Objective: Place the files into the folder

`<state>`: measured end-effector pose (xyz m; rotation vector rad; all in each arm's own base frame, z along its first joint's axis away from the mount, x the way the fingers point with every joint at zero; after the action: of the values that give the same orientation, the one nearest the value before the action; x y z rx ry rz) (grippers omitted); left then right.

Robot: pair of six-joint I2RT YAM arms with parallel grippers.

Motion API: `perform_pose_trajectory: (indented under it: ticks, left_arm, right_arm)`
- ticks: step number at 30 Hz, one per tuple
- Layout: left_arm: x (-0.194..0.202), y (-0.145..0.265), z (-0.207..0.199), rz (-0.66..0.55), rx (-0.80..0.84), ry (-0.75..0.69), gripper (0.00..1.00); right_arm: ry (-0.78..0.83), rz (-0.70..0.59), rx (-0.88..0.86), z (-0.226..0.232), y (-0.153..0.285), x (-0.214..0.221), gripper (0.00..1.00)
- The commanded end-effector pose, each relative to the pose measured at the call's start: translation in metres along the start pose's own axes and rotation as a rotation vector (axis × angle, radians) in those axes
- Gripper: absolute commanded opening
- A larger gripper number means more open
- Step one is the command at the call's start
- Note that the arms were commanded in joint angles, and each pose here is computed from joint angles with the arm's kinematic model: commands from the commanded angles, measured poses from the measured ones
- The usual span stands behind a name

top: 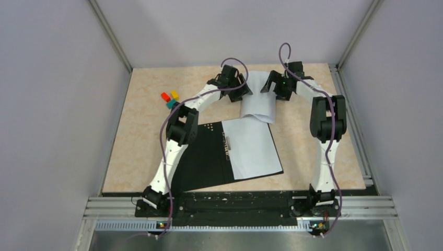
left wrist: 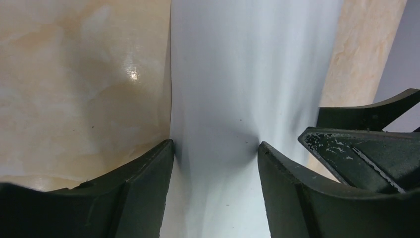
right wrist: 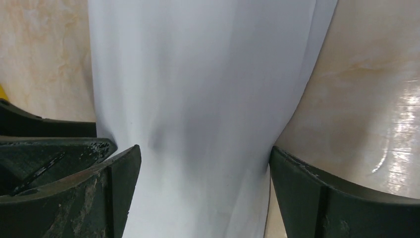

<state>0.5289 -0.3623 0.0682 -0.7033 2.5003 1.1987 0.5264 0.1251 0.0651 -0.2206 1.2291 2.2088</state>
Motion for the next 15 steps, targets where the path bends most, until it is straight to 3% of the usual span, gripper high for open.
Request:
perform_pose_trajectory:
  ticks: [1,8,15]
  left_arm:
    - [0.004,-0.003,0.009,0.028,-0.019,-0.024,0.68]
    - [0.004,0.0,0.015,0.056,-0.005,-0.033,0.62]
    - [0.007,0.009,-0.005,0.102,0.144,0.0,0.61]
  right_arm:
    - [-0.092,0.21,-0.004,-0.012,-0.015,0.058,0.99]
    - [-0.093,0.172,0.031,-0.017,-0.01,0.054,0.99]
    - [-0.116,0.221,-0.054,-0.007,-0.018,0.062,0.99]
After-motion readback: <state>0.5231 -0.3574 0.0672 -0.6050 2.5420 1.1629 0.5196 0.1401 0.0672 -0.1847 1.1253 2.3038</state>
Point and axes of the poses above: each gripper's point midway between its finger pads, its own y axis back along the fingers, its own z axis along the line the jaws close on, x = y × z, the point moved 2 cm from there along y, back along the fingers, and after that the axes turned 7 degrees about -y, right-handed, at the moved point
